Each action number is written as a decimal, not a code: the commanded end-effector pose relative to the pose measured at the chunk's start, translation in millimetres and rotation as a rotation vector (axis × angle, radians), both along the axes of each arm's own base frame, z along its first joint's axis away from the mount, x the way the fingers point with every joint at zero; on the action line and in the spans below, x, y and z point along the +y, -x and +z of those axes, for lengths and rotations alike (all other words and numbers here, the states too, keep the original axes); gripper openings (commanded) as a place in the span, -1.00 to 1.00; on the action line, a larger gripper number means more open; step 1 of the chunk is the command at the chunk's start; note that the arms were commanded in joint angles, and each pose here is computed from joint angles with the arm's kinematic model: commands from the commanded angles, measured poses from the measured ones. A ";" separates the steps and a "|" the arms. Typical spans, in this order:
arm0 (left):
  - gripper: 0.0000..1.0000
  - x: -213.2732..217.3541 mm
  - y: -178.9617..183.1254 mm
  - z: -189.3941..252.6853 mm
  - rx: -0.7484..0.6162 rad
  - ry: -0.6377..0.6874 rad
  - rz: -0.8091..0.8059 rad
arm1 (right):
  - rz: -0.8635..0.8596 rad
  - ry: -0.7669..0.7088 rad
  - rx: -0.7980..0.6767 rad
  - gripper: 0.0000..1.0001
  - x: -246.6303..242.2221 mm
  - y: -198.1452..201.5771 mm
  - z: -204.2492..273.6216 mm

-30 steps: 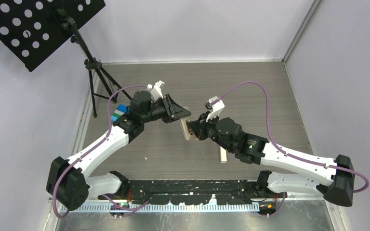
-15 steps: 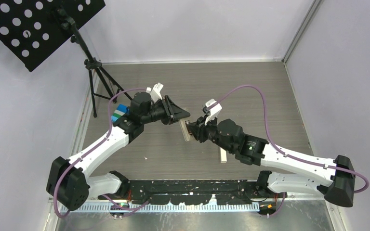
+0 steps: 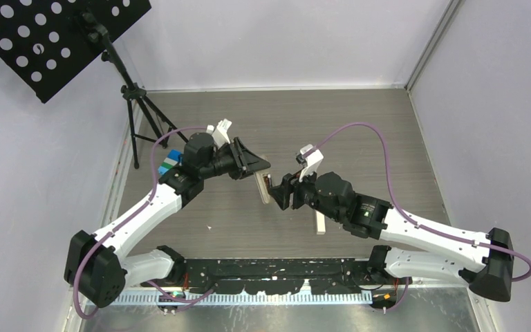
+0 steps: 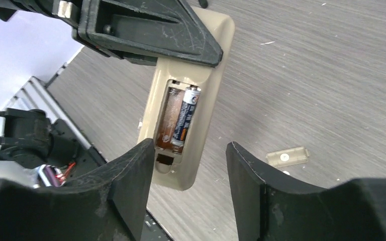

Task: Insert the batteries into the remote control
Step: Load the battery into the remote control.

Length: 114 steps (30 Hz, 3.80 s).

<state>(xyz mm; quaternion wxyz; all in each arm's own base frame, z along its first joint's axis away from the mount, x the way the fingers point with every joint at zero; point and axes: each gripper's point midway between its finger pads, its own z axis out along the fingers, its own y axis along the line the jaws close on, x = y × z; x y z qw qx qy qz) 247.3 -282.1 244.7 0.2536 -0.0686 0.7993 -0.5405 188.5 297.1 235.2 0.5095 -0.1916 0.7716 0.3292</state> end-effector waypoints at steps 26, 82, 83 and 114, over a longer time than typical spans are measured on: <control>-1.00 12.7 -25.3 78.8 -0.215 0.165 0.163 | -0.492 -0.892 0.650 0.74 -12.9 -18.5 69.3; -1.00 -1.2 -27.1 79.2 -0.161 0.223 0.108 | -0.319 -1.195 0.704 0.73 9.6 -66.6 77.8; -1.00 -1.6 -27.3 79.1 -0.160 0.224 0.107 | -0.313 -1.195 0.702 0.73 10.1 -66.4 78.9; -1.00 -5.8 -25.7 97.0 -0.080 0.244 0.094 | -0.269 -1.075 0.594 -0.36 11.5 -61.0 62.0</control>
